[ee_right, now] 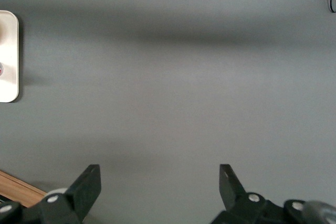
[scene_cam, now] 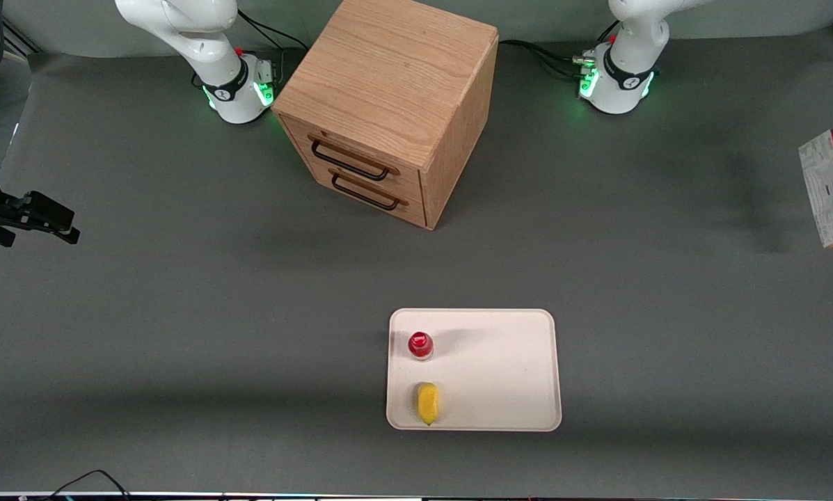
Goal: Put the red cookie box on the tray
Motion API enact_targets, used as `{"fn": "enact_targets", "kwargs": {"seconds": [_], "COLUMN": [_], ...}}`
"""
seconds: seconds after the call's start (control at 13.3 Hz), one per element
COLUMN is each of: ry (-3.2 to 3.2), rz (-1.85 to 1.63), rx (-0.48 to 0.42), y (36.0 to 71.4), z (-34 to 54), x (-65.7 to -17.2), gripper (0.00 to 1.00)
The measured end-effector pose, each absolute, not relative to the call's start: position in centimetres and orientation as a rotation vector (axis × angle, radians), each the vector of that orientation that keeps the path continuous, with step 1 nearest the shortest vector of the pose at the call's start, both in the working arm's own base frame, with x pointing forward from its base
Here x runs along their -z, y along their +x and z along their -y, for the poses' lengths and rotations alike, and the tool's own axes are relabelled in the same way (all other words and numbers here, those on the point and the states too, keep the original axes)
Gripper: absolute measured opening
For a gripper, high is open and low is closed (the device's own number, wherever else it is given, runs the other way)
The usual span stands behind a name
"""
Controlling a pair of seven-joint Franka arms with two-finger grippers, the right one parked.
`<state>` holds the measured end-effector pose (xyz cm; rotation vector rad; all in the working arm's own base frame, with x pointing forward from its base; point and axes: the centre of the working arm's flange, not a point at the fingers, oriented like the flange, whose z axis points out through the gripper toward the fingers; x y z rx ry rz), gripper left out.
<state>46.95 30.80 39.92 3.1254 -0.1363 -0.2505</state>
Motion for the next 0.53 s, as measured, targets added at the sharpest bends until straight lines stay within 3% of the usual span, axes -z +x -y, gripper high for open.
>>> {"fn": "enact_targets", "kwargs": {"seconds": [0.3, 0.53], "ry": [3.167, 3.187], "rz": [0.013, -0.093], "rx": [0.204, 0.125], "y": [55.9, 61.4], "z": [-21.3, -11.7], "x": [-46.6, -47.7], "gripper": [0.05, 0.05]}}
